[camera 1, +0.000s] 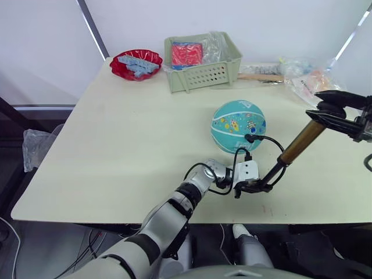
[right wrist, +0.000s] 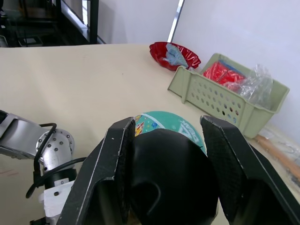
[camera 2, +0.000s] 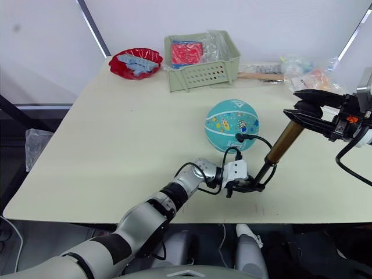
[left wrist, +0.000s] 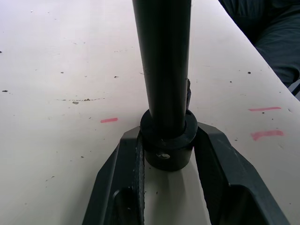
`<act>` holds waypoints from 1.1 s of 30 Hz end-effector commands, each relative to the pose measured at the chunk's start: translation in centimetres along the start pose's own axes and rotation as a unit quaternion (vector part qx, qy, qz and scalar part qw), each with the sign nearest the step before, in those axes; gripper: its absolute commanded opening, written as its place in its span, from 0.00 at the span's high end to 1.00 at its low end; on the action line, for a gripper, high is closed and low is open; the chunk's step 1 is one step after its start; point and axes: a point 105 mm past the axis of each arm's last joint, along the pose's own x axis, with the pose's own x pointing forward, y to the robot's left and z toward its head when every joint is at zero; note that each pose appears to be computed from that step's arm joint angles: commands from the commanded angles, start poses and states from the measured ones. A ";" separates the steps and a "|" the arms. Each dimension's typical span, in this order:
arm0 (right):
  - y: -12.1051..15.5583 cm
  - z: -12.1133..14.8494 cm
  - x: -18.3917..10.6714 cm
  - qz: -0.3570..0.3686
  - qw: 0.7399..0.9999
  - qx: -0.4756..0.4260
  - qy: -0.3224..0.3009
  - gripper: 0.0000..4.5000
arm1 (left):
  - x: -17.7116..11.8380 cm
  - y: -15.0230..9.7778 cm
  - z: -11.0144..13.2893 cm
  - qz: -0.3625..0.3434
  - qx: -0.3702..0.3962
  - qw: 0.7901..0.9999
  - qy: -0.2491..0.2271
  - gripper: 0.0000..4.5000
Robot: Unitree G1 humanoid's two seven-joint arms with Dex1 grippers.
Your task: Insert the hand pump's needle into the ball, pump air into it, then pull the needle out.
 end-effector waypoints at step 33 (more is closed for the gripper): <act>8.7 -15.3 2.7 0.055 0.994 0.045 0.085 0.62 | -1.7 -2.9 -8.0 -0.020 -0.077 0.987 0.139 0.77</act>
